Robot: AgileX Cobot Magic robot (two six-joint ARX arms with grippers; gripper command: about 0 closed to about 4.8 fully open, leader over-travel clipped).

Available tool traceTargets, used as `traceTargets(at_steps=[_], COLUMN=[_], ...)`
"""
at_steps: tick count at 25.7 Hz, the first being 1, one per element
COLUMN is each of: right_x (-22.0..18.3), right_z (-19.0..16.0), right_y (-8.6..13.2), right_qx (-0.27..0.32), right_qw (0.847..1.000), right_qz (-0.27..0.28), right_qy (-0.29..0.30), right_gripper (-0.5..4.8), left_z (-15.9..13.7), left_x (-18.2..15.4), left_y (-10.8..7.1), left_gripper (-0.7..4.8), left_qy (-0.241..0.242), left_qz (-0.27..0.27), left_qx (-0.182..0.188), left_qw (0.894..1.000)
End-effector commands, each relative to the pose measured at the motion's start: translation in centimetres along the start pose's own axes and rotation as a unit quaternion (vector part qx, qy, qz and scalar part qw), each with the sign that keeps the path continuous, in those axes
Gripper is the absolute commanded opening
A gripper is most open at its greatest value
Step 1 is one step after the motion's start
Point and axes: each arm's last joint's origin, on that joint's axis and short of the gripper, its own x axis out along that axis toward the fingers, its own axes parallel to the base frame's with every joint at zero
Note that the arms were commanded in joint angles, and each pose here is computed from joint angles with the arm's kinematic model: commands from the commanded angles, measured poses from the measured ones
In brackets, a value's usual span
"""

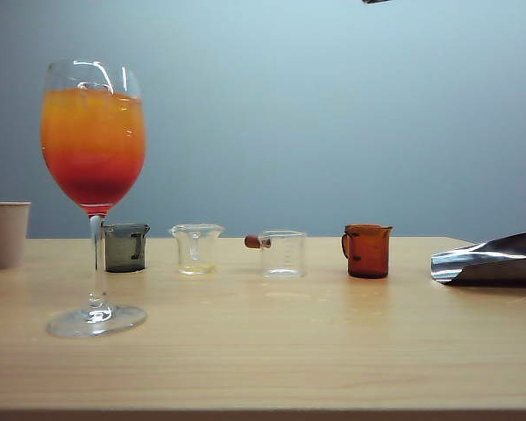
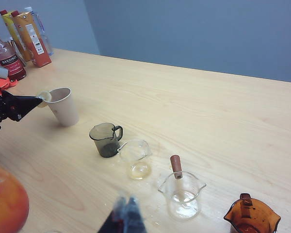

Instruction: Pick up the lemon slice from the paper cup on the left and carefully insert it into the rim of the goblet.

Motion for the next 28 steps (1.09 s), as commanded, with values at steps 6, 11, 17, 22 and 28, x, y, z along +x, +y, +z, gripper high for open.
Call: traceTargets(at_steps=[6,11,17,22,28], right_x=[-0.2,-0.3,-0.3,-0.6,-2.2], right_z=[0.5,0.9,1.1,2.2,5.3], right_y=[0.1,0.2,0.2,0.7,2.0], right_qx=[-0.002,-0.005,-0.006,-0.013,-0.034], right_qw=[1.000,1.000,1.000,1.000,0.997], right_qz=[0.002,0.004,0.005,0.009,0.054], right_qy=[-0.014,-0.028,-0.030,-0.006,0.032], right_gripper=[-0.06,-0.06,-0.06,-0.06,-0.06], left_z=[1.2,3.2,6.4,8.5,10.7], left_x=[-0.2,-1.4,-3.5,-6.3,-11.5], left_y=[-0.2,-0.4,-1.3,-2.8,-7.4], left_gripper=[-0.06,-0.06,-0.06,-0.06,-0.06], left_qy=[-0.043,-0.067,-0.100,-0.067,0.008], left_qz=[-0.037,-0.037,-0.076,-0.129,-0.187], left_qx=[-0.002,-0.024,-0.035,-0.064,-0.055], left_qw=[0.998,0.997,0.991,0.987,0.981])
